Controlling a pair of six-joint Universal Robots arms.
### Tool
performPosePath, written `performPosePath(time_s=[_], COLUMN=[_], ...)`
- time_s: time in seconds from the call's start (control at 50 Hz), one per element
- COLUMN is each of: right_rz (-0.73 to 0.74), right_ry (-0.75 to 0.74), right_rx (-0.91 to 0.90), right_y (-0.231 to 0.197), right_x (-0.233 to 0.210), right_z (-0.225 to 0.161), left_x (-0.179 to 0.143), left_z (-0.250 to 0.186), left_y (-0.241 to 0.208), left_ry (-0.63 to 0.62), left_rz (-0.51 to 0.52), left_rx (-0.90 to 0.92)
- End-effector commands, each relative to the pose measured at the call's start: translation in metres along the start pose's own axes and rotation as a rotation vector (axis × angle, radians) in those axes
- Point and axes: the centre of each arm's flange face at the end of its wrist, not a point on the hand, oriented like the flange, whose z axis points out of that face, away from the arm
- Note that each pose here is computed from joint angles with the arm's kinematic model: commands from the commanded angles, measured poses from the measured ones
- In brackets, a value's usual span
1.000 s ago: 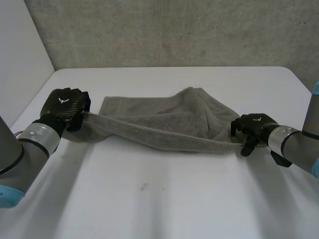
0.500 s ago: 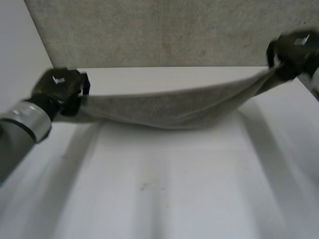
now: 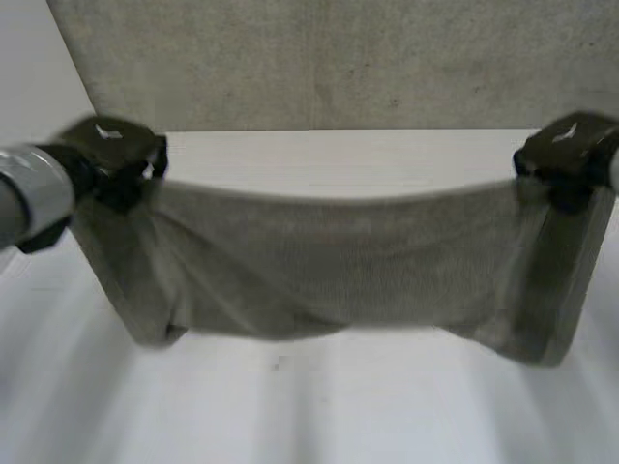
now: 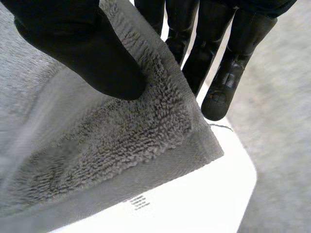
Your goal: Fold the towel.
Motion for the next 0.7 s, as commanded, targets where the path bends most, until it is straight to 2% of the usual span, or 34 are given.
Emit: performPosePath(time_s=[0.02,0.04,0.06,0.08,0.1,0.12,0.14,0.16,0.18,0.22,0.24,0.28,0.32,0.4,0.44,0.46,0.5,0.52,0.54,0.56,0.6,0.62,0.66,0.7], right_rz=[-0.051,-0.051,-0.058,-0.055,-0.055,-0.047,-0.034,-0.034,-0.034,-0.012,-0.01,-0.009,-0.002,0.011,0.027,0.027,0.039,0.039,0.048,0.057,0.069,0.069,0.086,0.093], right_ry=[0.075,0.076,0.151,0.242,0.243,0.345,0.452,0.453,0.453,0.679,0.721,0.738,0.709,0.638,0.533,0.532,0.432,0.431,0.38,0.336,0.29,0.289,0.211,0.174], right_rx=[0.04,0.04,0.119,0.211,0.212,0.321,0.451,0.452,0.452,0.74,0.802,0.829,0.806,0.732,0.63,0.63,0.551,0.551,0.509,0.469,0.425,0.424,0.34,0.297], right_y=[-0.001,-0.001,-0.014,-0.029,-0.029,-0.046,-0.066,-0.066,-0.066,-0.109,-0.116,-0.119,-0.114,-0.098,-0.077,-0.077,-0.058,-0.058,-0.046,-0.034,-0.02,-0.02,0.007,0.021], right_x=[-0.008,-0.008,0.003,0.016,0.016,0.033,0.051,0.051,0.051,0.086,0.091,0.092,0.085,0.071,0.052,0.052,0.032,0.032,0.021,0.01,-0.002,-0.002,-0.025,-0.037], right_z=[0.066,0.066,0.072,0.075,0.075,0.075,0.07,0.07,0.07,0.033,0.021,0.012,0.006,0.015,0.028,0.028,0.039,0.039,0.046,0.056,0.066,0.066,0.082,0.09], left_x=[0.01,0.01,0.007,0.007,-0.004,-0.004,-0.017,-0.028,-0.028,-0.047,-0.053,-0.053,-0.065,-0.063,-0.054,-0.054,-0.044,-0.044,-0.036,-0.036,-0.014,-0.014,0.009,0.02], left_z=[0.064,0.064,0.077,0.077,0.087,0.087,0.09,0.09,0.09,0.081,0.073,0.073,0.061,0.067,0.079,0.079,0.09,0.09,0.093,0.093,0.096,0.096,0.094,0.091], left_y=[0.026,0.026,0.013,0.013,-0.014,-0.015,-0.044,-0.069,-0.069,-0.11,-0.126,-0.126,-0.143,-0.125,-0.087,-0.087,-0.043,-0.043,-0.021,-0.021,0.022,0.022,0.063,0.081], left_ry=[0.052,0.052,0.027,0.027,-0.035,-0.035,-0.104,-0.167,-0.168,-0.283,-0.326,-0.326,-0.389,-0.353,-0.289,-0.289,-0.245,-0.245,-0.222,-0.222,-0.167,-0.166,-0.093,-0.059], left_rz=[-0.002,-0.002,0.019,0.019,0.052,0.053,0.089,0.118,0.118,0.164,0.18,0.181,0.178,0.116,0.042,0.042,-0.007,-0.007,-0.021,-0.021,-0.053,-0.053,-0.081,-0.091], left_rx=[-0.028,-0.028,0.05,0.051,0.199,0.2,0.35,0.481,0.482,0.711,0.8,0.801,0.926,0.879,0.768,0.767,0.637,0.637,0.572,0.572,0.444,0.443,0.326,0.277])
